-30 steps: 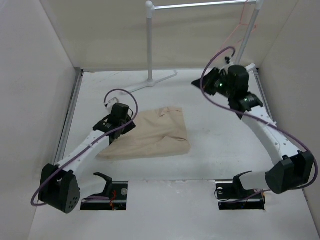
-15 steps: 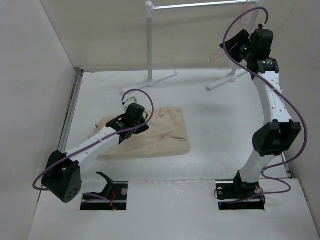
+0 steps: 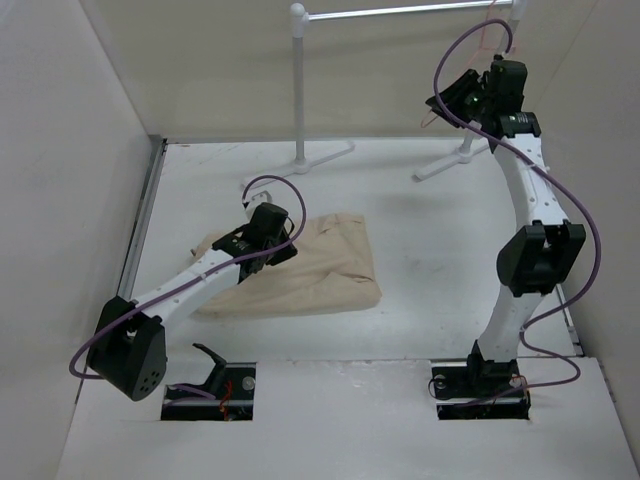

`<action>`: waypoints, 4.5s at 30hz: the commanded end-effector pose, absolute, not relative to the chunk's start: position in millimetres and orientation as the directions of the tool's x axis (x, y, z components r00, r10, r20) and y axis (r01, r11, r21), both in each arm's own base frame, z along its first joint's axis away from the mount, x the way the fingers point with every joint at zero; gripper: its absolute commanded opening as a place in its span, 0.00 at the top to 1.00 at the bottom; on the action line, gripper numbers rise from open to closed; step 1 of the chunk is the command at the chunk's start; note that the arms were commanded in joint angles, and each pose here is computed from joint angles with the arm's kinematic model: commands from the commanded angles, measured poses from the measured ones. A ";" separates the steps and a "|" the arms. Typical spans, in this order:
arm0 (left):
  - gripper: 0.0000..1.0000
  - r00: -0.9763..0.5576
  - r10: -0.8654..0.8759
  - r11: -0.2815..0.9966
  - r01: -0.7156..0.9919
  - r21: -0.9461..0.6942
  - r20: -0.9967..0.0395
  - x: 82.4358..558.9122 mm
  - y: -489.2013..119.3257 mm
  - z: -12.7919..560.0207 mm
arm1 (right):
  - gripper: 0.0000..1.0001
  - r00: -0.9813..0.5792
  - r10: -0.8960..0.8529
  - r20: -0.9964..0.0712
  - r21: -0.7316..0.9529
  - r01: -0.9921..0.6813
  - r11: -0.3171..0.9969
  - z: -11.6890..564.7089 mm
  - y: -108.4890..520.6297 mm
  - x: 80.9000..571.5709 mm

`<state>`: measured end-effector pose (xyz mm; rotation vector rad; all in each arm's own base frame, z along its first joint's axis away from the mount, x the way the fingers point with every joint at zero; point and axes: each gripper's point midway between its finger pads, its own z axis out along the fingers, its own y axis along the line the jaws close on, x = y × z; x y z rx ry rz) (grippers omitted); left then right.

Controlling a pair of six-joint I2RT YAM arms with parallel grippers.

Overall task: Place the trousers on the hanger
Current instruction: Pick up the hanger from the clothesline, then place the trousers on the hanger.

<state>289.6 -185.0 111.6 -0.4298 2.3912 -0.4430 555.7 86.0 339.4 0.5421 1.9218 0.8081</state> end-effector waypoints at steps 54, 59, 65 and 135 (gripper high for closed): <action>0.49 -0.618 -0.452 0.637 0.282 -0.718 -0.643 339.9 -344.1 351.0 | 0.93 -0.689 0.228 -0.688 0.412 -0.112 0.904 259.2 176.0 331.4; 0.48 -0.636 -0.423 0.624 0.312 -0.716 -0.646 338.1 -377.7 349.0 | 0.95 -0.705 0.178 -0.686 0.372 -0.130 0.919 237.6 188.7 297.1; 0.49 -0.689 -0.351 0.674 0.284 -0.682 -0.634 339.7 -398.8 307.1 | 0.95 -0.709 0.143 -0.690 0.338 -0.141 0.931 229.9 196.3 276.7; 0.96 -0.639 -0.603 0.531 0.123 -0.838 -0.476 271.9 -373.3 222.6 | 0.93 -0.744 0.565 -0.356 0.829 0.027 0.558 171.1 205.9 261.6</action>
